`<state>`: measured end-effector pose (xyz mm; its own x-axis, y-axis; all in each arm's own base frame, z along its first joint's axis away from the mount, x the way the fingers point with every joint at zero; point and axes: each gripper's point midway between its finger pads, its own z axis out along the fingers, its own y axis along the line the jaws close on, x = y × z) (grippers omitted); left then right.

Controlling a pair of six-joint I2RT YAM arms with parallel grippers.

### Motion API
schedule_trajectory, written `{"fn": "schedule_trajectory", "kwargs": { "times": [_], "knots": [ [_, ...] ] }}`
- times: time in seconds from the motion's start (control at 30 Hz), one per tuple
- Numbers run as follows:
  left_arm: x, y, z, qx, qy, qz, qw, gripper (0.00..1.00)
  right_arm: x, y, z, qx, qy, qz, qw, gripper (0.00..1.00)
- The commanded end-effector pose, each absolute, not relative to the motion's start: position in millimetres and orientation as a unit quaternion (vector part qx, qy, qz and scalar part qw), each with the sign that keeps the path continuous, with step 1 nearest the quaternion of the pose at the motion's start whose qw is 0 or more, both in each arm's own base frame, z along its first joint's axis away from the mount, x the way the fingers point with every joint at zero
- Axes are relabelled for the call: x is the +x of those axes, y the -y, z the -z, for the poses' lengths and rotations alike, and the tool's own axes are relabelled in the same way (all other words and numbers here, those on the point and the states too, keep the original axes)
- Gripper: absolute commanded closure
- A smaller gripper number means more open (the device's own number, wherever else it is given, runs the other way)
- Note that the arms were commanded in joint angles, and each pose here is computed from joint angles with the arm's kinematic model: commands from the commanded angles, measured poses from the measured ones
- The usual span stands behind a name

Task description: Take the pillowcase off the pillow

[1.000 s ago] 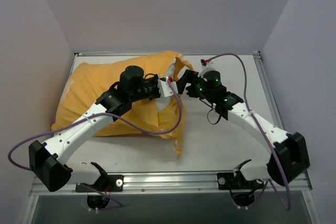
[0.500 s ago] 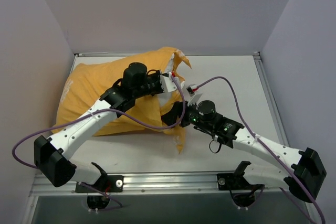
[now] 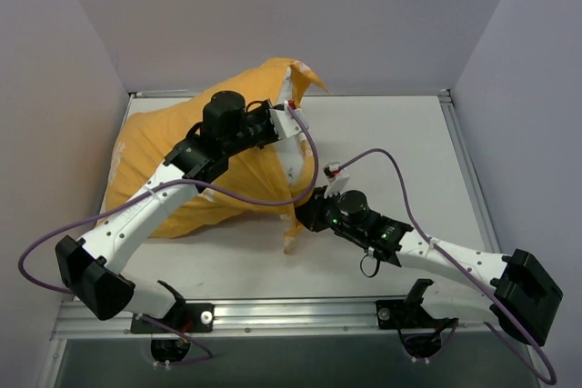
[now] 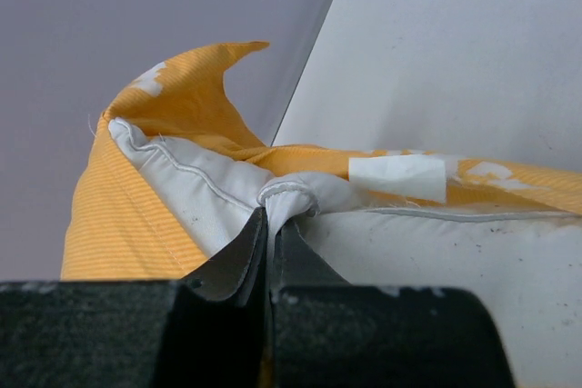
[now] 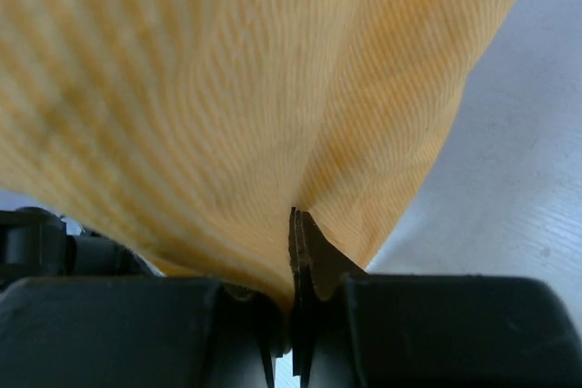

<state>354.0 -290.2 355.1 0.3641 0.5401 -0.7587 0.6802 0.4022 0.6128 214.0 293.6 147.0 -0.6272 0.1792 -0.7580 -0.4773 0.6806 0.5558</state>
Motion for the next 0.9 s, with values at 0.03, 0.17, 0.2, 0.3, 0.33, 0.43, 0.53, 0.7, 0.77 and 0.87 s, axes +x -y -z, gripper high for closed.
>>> {"fn": "schedule_trajectory", "kwargs": {
  "times": [0.03,0.17,0.2,0.3,0.33,0.43,0.53,0.7,0.77,0.87],
  "knots": [
    [363.6,274.8,-473.9,0.445,-0.502,0.046,0.74,0.98,222.9,-294.8,-152.1,-0.073,-0.798,-0.396,0.449,1.0],
    [365.4,259.6,-514.3,0.392,-0.511,0.099,0.759,0.98,230.3,-283.4,-120.4,-0.04,-0.818,-0.385,0.425,1.0],
    [363.2,257.0,-518.9,0.393,-0.511,0.107,0.757,0.98,234.2,-279.7,-114.8,-0.031,-0.82,-0.388,0.418,1.0],
    [351.4,244.5,-534.7,0.407,-0.492,0.12,0.76,0.98,254.7,-252.5,-115.2,0.013,-0.812,-0.405,0.42,1.0],
    [346.3,239.2,-536.8,0.41,-0.489,0.123,0.76,0.98,259.5,-243.3,-117.1,0.019,-0.811,-0.402,0.424,1.0],
    [344.5,226.1,-533.2,0.411,-0.497,0.127,0.753,0.98,277.7,-218.4,-112.6,0.029,-0.824,-0.368,0.429,1.0],
    [344.6,219.6,-543.7,0.397,-0.492,0.141,0.762,0.98,284.0,-225.9,-107.3,0.016,-0.826,-0.38,0.417,1.0],
    [343.6,201.0,-567.1,0.394,-0.475,0.139,0.775,0.98,287.9,-211.1,-88.0,0.034,-0.824,-0.41,0.39,1.0],
    [334.2,199.3,-561.4,0.426,-0.465,0.132,0.765,0.98,289.0,-197.4,-87.4,0.043,-0.822,-0.419,0.385,1.0],
    [318.8,204.2,-529.7,0.46,-0.477,0.153,0.733,0.98,296.1,-188.2,-92.5,0.04,-0.826,-0.4,0.394,1.0]
  ]
}}
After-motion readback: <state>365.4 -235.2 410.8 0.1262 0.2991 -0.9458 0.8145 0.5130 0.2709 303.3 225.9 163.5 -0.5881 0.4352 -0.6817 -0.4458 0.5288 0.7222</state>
